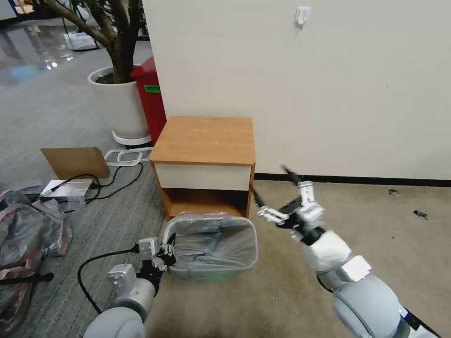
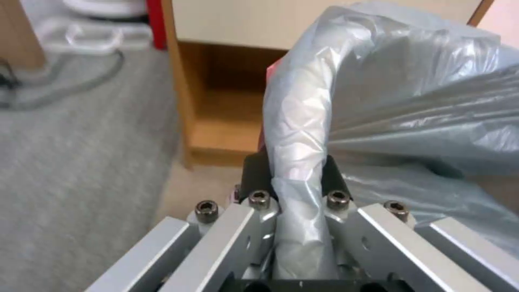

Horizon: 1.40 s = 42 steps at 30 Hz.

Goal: Pick up the garbage bag from the table and place it over the trash can.

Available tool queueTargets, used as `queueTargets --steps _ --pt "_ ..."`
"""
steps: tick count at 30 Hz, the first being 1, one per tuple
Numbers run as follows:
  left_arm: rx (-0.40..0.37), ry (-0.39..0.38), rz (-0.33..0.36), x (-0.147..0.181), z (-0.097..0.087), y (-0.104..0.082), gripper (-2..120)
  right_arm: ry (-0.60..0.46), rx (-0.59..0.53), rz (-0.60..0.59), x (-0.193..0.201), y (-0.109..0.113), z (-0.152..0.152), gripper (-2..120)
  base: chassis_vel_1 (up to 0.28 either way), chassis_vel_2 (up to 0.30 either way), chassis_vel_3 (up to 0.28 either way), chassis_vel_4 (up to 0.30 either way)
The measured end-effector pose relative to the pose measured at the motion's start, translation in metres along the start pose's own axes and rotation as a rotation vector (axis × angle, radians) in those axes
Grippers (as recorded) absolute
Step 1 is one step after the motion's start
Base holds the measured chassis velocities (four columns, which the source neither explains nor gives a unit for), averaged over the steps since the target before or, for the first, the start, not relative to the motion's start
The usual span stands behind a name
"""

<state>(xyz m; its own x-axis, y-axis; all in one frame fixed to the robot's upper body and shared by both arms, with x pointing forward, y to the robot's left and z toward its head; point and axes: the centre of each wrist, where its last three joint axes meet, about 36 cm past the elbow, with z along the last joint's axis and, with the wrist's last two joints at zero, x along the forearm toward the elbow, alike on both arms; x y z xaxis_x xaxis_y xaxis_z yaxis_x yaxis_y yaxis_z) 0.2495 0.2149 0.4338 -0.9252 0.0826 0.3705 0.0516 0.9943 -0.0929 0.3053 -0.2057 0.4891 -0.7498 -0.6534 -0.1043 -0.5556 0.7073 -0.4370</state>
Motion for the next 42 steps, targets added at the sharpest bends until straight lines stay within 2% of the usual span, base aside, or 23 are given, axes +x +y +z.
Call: queueTargets --steps 1,2,4,5,6,9,11,14,17,18,22,24,29,42 --pt "-0.045 -0.018 -0.012 0.001 0.002 -0.002 3 0.028 0.034 -0.052 0.0 -0.004 -0.005 60 0.0 0.0 0.0 0.0" --pt "-0.045 -0.018 -0.012 0.001 0.002 -0.002 3 0.028 0.034 -0.052 0.0 -0.004 -0.005 60 0.0 0.0 0.0 0.0" --pt "-0.111 -0.038 -0.035 0.002 0.005 -0.006 3 0.097 0.085 -0.147 0.002 -0.01 -0.013 51 0.0 0.0 0.0 0.0" --pt "-0.13 -0.043 -0.038 0.003 0.007 -0.009 3 0.146 0.105 -0.208 0.004 -0.012 -0.017 46 0.0 0.0 0.0 0.0" --pt "-0.13 -0.043 -0.038 0.003 0.007 -0.009 3 0.146 0.105 -0.208 0.004 -0.012 -0.017 46 0.0 0.0 0.0 0.0" --pt "-0.17 -0.058 -0.048 0.003 0.01 -0.018 3 0.254 0.131 -0.317 0.007 -0.01 -0.022 32 0.0 0.0 0.0 0.0" --pt "-0.177 -0.062 -0.05 0.002 0.011 -0.02 3 0.273 0.138 -0.331 0.007 -0.009 -0.022 30 0.0 0.0 0.0 0.0" --pt "-0.179 -0.066 -0.039 0.002 0.013 -0.031 3 0.341 0.144 -0.375 0.001 0.002 -0.014 13 0.0 0.0 0.0 0.0" --pt "-0.179 -0.066 -0.034 0.002 0.015 -0.034 3 0.361 0.139 -0.39 -0.003 0.007 -0.008 7 0.0 0.0 0.0 0.0" --pt "-0.179 -0.065 -0.034 0.002 0.015 -0.035 3 0.366 0.137 -0.394 -0.004 0.009 -0.006 1 0.0 0.0 0.0 0.0" --pt "-0.18 -0.062 -0.03 0.003 0.017 -0.038 3 0.386 0.128 -0.422 -0.011 0.02 0.003 0 0.0 0.0 0.0 0.0" --pt "-0.182 -0.057 -0.022 0.005 0.018 -0.041 3 0.408 0.122 -0.462 -0.026 0.035 0.019 0 0.0 0.0 0.0 0.0" --pt "-0.181 -0.058 -0.023 0.007 0.017 -0.042 3 0.425 0.132 -0.499 -0.046 0.045 0.035 0 0.0 0.0 0.0 0.0" --pt "-0.164 -0.046 -0.004 0.011 0.018 -0.054 3 0.497 0.162 -0.548 -0.076 0.053 0.078 0 0.0 0.0 0.0 0.0"
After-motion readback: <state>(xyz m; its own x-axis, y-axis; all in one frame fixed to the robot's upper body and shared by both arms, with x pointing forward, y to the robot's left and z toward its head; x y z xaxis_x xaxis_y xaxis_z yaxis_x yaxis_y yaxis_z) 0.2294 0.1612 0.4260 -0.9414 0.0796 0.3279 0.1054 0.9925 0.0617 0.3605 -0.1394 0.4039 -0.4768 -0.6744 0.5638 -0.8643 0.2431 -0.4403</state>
